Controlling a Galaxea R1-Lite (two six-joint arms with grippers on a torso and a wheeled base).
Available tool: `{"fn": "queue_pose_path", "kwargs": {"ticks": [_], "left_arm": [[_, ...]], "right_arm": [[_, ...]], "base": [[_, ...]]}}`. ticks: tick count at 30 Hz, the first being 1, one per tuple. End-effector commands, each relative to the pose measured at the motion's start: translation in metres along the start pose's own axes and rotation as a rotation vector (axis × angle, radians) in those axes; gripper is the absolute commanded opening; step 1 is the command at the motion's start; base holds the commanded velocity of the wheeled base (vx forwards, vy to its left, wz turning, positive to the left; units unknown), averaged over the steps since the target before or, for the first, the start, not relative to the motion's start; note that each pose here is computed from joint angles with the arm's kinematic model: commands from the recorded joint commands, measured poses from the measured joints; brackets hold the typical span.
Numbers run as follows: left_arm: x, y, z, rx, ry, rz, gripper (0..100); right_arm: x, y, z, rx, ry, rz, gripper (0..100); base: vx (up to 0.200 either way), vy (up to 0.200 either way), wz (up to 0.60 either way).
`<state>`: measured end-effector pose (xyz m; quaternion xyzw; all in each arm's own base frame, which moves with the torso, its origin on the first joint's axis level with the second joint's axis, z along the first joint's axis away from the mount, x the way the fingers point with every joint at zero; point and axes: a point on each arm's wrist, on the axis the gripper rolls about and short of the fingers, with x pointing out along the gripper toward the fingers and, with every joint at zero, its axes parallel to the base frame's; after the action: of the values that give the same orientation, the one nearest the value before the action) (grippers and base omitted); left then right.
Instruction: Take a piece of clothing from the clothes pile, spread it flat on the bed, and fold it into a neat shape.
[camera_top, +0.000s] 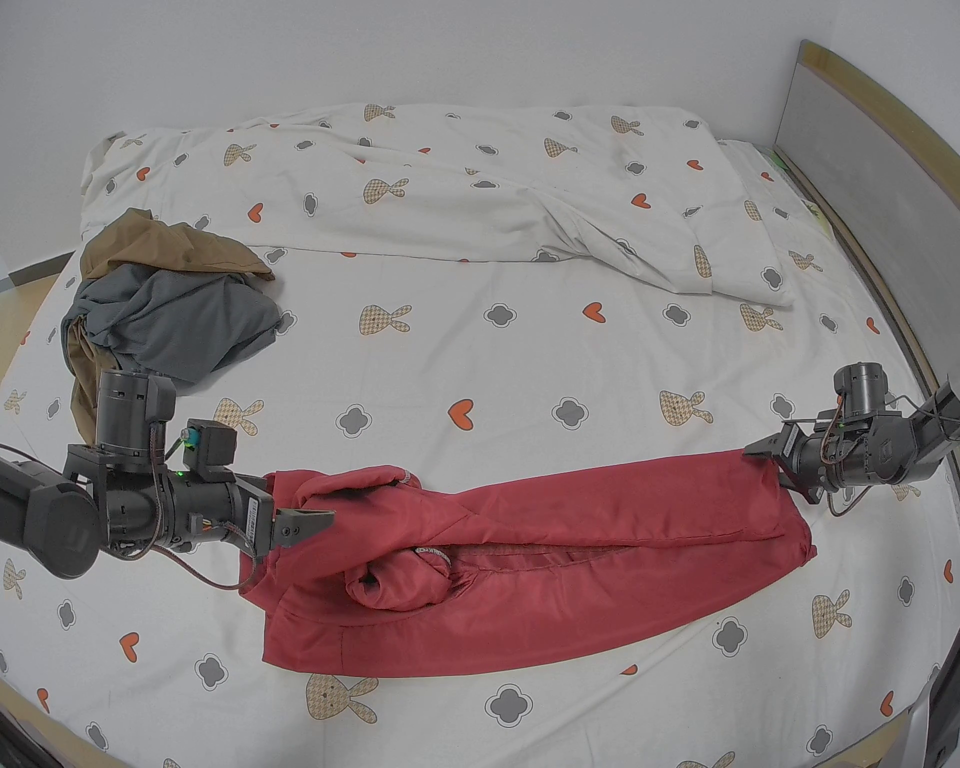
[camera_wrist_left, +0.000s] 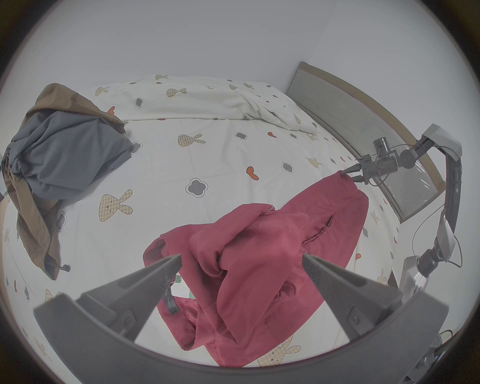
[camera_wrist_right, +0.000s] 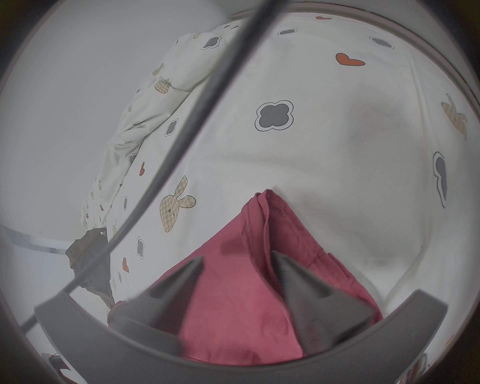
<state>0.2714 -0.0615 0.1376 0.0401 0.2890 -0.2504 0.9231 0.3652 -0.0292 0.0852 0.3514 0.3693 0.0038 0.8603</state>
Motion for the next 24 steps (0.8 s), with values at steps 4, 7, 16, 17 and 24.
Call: {"fn": "queue_pose_path", "kwargs": {"ticks": [4,7,16,17,24], "left_arm": [[0.001,0.000,0.000,-0.001,0.003,0.000,100],[0.002,0.000,-0.001,-0.002,0.006,-0.001,100],[0.002,0.000,-0.001,-0.002,0.007,-0.001,100],[0.002,0.000,-0.001,-0.002,0.006,-0.001,100],[0.002,0.001,-0.001,-0.002,0.007,-0.001,100]], "right_arm": [[0.008,-0.007,0.003,0.013,0.003,-0.012,0],[0.005,-0.006,0.004,0.014,-0.003,-0.011,0],[-0.022,0.018,0.017,-0.027,-0.088,0.044,0],[-0.024,0.021,0.019,-0.035,-0.099,0.053,0],[-0.028,0.026,0.022,-0.071,-0.115,0.065,0]], "base": [[0.000,0.000,0.00],[0.000,0.000,0.00],[0.000,0.000,0.00],[0.000,0.000,0.00],[0.000,0.000,0.00]]}}
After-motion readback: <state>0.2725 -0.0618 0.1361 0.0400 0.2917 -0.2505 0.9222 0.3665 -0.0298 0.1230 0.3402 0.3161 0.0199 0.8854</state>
